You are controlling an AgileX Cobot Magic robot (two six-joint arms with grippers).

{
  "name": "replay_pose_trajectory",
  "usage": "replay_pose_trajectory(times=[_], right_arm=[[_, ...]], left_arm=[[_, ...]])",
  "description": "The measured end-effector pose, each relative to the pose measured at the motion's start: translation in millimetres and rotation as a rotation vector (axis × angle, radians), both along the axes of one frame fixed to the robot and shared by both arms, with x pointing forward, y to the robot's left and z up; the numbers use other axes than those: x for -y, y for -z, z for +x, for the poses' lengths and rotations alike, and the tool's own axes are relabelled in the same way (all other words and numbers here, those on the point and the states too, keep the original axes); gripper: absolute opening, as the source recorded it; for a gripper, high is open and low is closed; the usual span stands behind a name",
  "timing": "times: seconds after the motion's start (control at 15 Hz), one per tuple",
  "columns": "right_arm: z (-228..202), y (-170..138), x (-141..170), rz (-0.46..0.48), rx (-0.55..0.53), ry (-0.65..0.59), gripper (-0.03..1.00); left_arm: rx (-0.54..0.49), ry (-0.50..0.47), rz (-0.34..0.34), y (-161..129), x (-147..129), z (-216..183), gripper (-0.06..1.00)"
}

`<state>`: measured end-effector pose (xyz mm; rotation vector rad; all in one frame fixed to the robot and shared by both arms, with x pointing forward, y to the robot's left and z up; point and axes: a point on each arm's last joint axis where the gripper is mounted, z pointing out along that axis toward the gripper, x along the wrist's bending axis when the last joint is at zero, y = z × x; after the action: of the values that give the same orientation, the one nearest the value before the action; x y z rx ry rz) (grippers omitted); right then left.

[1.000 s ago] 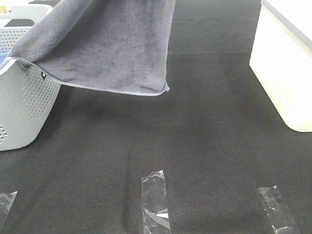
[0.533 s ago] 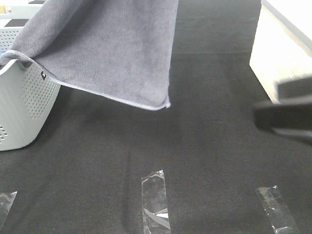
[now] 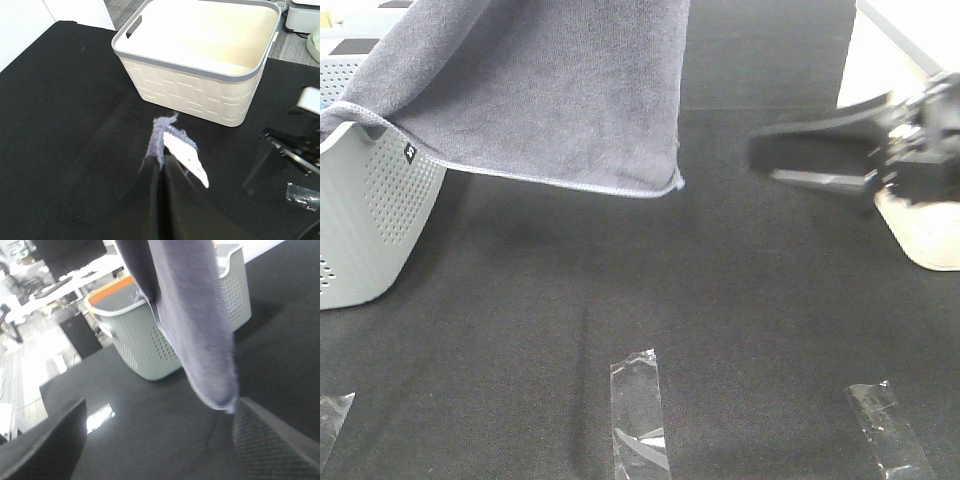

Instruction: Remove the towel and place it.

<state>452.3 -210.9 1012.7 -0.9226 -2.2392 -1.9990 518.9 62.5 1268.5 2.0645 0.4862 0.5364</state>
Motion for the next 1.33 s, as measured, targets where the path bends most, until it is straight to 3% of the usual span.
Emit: replay_pose_trajectory(times=[0.33,0.6,0.8,0.93,1.27,1.33], right_arm=[[56,42,-4,0.017,-0.124,-0.031,0.75],[82,63,-55,0.023,-0.103,-0.217,0.75],[84,60,-74,0.03,-0.086,-0.273,0.75],[84,59,-75,0.034,-0.084,-0.278,0.63],[82,58,-76,0.066,-0.099,-0.301,0.03],[82,58,-76,0.087,-0.153,-0.299,0.0]], left_arm=[[0.014,0.0,-0.022,-4,0,-1,0.0],[0.015,0.0,-0.027,-4,0,-1,0.0],[0.027,-0.003,-0.038,-5,0,0,0.0],[0.029,-0.003,-0.04,-5,0,0,0.0],[0.029,-0.004,-0.04,-5,0,0,0.0],[0.035,-0.009,-0.033,-5,0,0,0.0]])
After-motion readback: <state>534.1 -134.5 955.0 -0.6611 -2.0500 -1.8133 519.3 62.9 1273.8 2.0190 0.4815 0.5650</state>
